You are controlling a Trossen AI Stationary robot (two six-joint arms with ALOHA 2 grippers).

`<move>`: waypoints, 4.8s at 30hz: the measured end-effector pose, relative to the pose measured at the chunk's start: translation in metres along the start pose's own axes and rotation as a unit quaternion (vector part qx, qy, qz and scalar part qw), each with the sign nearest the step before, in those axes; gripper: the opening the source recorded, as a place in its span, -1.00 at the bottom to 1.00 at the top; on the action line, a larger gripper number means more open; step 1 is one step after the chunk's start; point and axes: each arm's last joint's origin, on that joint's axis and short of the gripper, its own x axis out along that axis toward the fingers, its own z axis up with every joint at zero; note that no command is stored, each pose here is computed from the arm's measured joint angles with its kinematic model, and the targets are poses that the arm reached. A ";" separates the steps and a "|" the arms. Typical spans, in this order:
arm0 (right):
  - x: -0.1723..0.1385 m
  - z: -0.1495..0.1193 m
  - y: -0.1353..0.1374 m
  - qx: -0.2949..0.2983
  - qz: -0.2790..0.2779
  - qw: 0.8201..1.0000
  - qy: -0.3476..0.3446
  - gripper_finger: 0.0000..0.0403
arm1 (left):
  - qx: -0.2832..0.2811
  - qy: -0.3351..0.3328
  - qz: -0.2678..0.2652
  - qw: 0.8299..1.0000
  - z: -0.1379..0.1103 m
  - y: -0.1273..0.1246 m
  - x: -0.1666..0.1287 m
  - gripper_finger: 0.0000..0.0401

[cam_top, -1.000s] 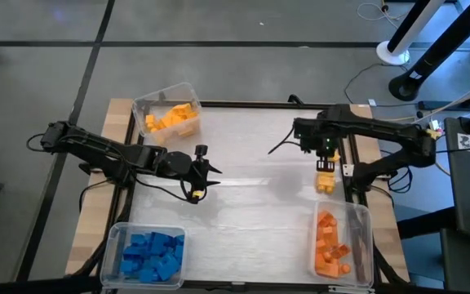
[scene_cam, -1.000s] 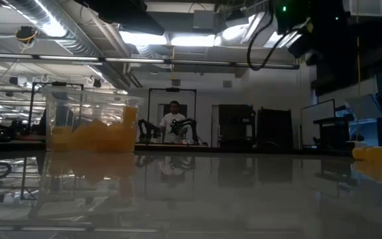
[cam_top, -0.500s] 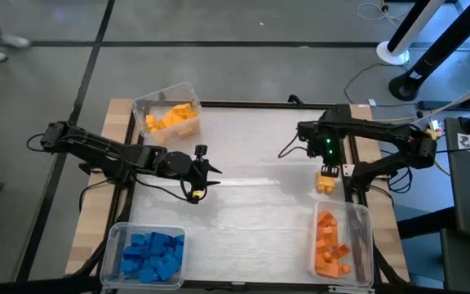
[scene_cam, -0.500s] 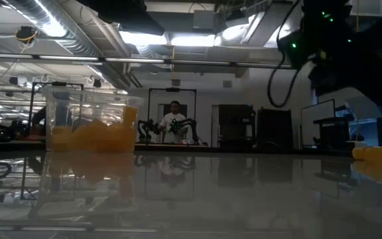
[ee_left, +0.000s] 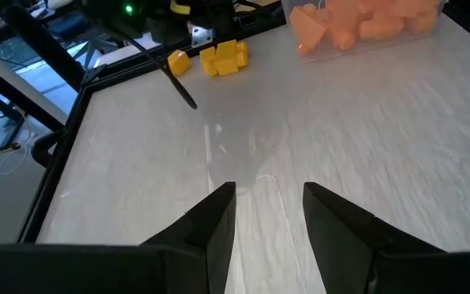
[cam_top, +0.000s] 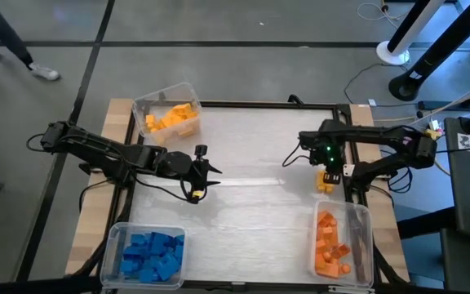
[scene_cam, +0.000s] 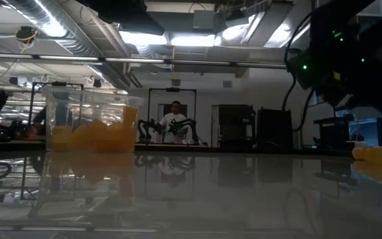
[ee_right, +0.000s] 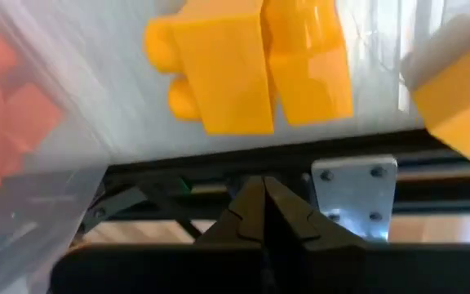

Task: Sort blocks
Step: Move the yellow game piece to the middle of the table, then move the yellow game piece to the left

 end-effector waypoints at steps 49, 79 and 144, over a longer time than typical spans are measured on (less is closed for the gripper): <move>0.035 0.043 -0.013 0.101 -0.008 0.994 0.042 -1.00 | 0.011 0.000 0.000 1.000 0.000 0.000 0.000 -0.33; 0.003 0.109 0.056 -0.004 0.050 0.967 -0.252 -1.00 | 0.021 0.000 0.000 1.000 0.000 0.000 0.000 -0.33; 0.032 0.026 -0.030 0.253 -0.128 0.954 0.100 -1.00 | 0.025 0.010 -0.003 1.000 -0.002 0.000 0.000 -0.33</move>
